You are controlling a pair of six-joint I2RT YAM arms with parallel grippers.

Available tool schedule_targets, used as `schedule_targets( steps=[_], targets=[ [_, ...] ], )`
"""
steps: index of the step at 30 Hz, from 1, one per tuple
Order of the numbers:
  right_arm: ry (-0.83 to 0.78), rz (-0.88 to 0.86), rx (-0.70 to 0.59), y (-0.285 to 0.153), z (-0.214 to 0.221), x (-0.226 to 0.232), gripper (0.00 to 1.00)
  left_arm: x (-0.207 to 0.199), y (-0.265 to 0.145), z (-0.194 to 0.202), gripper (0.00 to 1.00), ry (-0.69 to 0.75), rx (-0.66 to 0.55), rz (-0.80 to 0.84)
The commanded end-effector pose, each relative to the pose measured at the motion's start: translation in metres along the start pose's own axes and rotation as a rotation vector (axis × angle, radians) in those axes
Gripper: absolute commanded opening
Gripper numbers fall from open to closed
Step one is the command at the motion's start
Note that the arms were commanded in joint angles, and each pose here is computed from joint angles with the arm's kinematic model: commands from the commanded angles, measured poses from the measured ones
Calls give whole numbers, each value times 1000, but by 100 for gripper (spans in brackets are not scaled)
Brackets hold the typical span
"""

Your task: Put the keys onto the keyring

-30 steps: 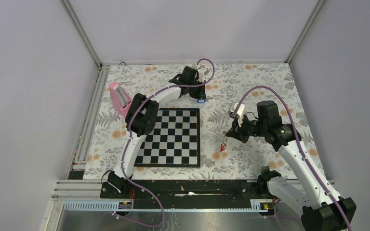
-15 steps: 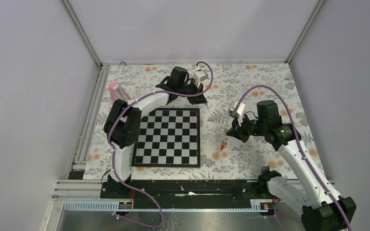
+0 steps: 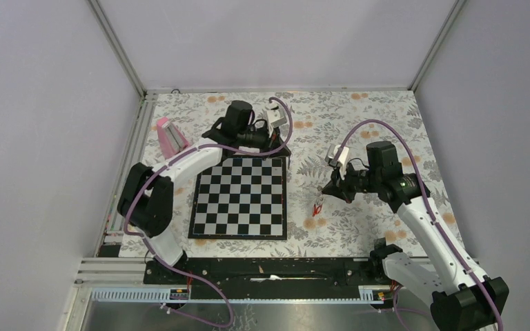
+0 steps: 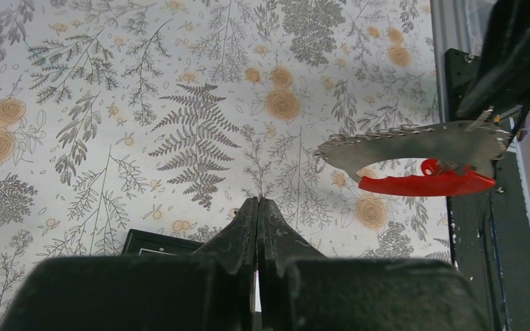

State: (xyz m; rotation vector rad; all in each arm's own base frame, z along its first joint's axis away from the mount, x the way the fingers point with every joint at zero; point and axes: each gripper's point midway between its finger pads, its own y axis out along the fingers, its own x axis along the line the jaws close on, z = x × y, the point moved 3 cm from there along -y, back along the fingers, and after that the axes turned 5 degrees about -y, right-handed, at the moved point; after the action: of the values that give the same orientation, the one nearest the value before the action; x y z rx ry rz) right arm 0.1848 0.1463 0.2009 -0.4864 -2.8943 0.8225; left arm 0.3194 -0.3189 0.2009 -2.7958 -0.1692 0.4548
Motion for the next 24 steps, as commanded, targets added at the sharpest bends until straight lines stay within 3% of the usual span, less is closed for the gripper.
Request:
schedule_targets(
  steps=[1, 5, 9, 16, 24],
  targets=[
    [-60, -5, -76, -7, -28, -4, 0, -25, -19, -23, 0, 59, -78, 31],
    [-45, -19, -92, -8, -39, -6, 0, -41, -28, -32, 0, 45, -113, 47],
    [-61, -41, -119, -9, -48, -5, 0, -54, -39, -33, 0, 35, -71, 50],
    [-62, -153, -154, 7, -50, 1, 0, -80, -52, -36, 0, 193, -66, 83],
    [-129, -255, -179, 18, -53, 16, 0, -118, -39, -35, 0, 388, -46, 226]
  ],
)
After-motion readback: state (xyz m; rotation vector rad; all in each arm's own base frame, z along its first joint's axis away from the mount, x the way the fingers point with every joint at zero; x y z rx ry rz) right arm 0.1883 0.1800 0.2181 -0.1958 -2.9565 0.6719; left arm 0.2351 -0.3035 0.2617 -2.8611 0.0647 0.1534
